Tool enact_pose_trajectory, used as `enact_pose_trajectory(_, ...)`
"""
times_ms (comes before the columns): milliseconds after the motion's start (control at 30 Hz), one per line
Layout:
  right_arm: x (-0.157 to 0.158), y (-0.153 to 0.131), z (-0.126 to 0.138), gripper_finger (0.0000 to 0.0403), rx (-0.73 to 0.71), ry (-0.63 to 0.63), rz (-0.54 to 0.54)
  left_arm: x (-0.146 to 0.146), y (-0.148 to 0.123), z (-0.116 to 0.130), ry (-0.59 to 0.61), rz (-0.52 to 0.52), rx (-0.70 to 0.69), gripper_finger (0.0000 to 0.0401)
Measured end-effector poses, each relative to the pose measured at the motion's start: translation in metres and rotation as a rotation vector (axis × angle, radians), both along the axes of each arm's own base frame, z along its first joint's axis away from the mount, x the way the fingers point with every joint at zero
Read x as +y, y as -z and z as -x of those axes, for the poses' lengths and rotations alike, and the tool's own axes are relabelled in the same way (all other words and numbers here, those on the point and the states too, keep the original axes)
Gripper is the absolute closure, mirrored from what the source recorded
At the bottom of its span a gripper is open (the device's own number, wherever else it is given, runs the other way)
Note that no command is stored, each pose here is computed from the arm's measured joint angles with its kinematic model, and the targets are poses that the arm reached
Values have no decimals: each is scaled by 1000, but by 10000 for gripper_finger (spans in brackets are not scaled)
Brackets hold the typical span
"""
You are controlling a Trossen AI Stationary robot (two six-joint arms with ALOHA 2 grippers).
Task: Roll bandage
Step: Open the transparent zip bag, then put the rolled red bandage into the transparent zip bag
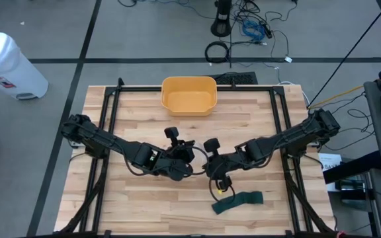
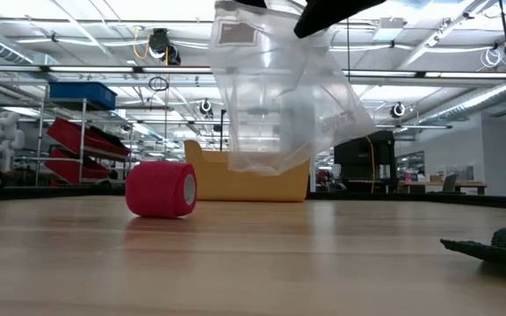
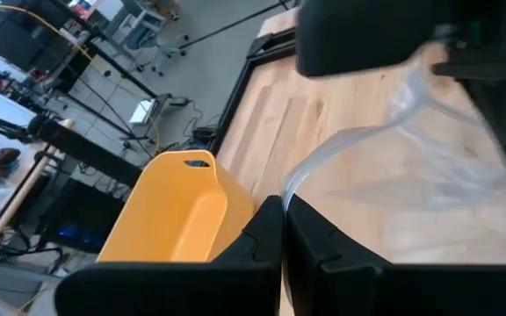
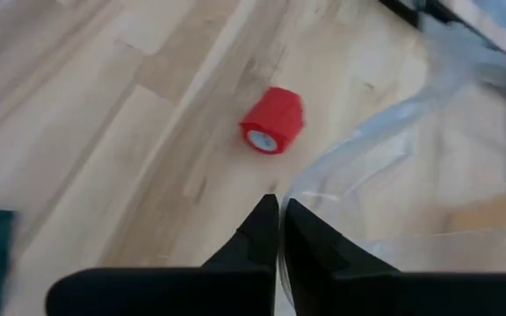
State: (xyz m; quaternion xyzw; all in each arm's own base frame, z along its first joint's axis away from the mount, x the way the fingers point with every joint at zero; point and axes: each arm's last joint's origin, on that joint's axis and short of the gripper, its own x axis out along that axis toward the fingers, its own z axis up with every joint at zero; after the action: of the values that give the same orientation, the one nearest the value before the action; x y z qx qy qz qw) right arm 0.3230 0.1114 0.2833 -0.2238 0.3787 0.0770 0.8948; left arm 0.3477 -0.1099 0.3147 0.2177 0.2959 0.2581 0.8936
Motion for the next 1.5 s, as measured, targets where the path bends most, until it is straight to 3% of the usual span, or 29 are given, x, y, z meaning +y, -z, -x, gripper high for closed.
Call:
enact_pose_trajectory(133, -2, -4, 0, 389, -38, 37, 39, 0, 1, 0, 0, -3, 8, 399)
enact_pose_trajectory(333, 6, -13, 7, 334, -93, 70, 43, 4, 4, 6, -62, -65, 54, 399)
enact_pose_trajectory(600, 27, -13, 16, 272, -113, 154, -95, 8, 9, 12, -88, -70, 114, 399)
enact_pose_trajectory(1000, 62, -14, 23, 259, -208, 199, -216, 12, 15, 20, -101, -108, 210, 399)
enact_pose_trajectory(1200, 79, 40, -6, 259, -209, 341, -159, 12, 15, 21, -101, -121, 227, 399)
enact_pose_trajectory(1367, 92, 106, -44, 259, -245, 399, -227, 14, 17, 24, -110, -143, 259, 399)
enact_pose_trajectory(1500, 98, 145, -65, 259, -359, 438, -279, 13, 17, 26, -104, -151, 274, 399)
